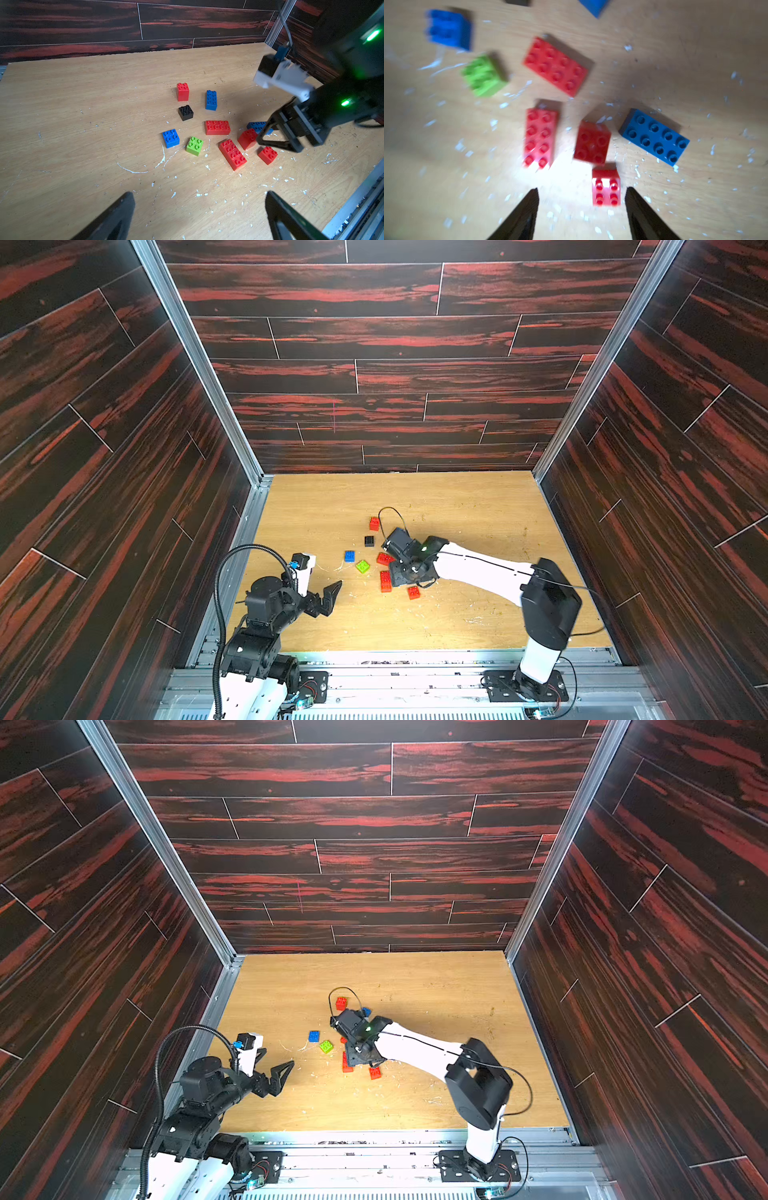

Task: Assemble the letter f with lego
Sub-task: Assemble the lego brick with the lego brick, then pick up the lego brick from the center of the board.

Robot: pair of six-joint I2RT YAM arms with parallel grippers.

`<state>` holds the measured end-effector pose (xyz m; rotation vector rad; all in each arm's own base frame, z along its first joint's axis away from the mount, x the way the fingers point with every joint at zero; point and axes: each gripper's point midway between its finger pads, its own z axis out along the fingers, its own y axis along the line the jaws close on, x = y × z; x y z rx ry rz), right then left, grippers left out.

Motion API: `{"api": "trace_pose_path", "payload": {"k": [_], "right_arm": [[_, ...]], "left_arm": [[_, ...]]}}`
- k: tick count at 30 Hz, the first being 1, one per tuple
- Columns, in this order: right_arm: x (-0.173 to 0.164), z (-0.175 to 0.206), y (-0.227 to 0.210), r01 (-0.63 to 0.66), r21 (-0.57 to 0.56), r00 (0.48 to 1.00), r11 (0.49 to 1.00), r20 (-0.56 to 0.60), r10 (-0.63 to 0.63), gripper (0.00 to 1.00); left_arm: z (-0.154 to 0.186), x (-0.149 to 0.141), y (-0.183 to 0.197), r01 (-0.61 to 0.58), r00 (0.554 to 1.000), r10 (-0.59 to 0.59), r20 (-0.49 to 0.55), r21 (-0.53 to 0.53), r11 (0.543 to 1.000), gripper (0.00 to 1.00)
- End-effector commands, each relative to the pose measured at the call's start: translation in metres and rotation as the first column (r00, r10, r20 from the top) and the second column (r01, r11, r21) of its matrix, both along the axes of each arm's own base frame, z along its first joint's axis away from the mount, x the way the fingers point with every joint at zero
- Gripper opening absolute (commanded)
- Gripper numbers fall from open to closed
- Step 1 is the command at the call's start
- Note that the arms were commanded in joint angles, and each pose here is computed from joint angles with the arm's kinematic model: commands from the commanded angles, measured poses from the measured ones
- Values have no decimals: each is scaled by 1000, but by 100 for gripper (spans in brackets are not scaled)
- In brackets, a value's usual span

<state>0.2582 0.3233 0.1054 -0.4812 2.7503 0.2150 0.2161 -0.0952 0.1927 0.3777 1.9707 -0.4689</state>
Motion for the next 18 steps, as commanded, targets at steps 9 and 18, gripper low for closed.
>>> {"api": "trace_pose_path", "payload": {"k": [9,18], "right_arm": [[-40,23,-30,-676,-89,737,732,-68,672,67],[-6,33,-70,-751,-195,630,631,76,773,65]], "left_arm": [[-1,-4,-1,12,1000,-12,5,7,1000,100],[-1,-3,1,-4,1000,4,5,10,1000,100]]}}
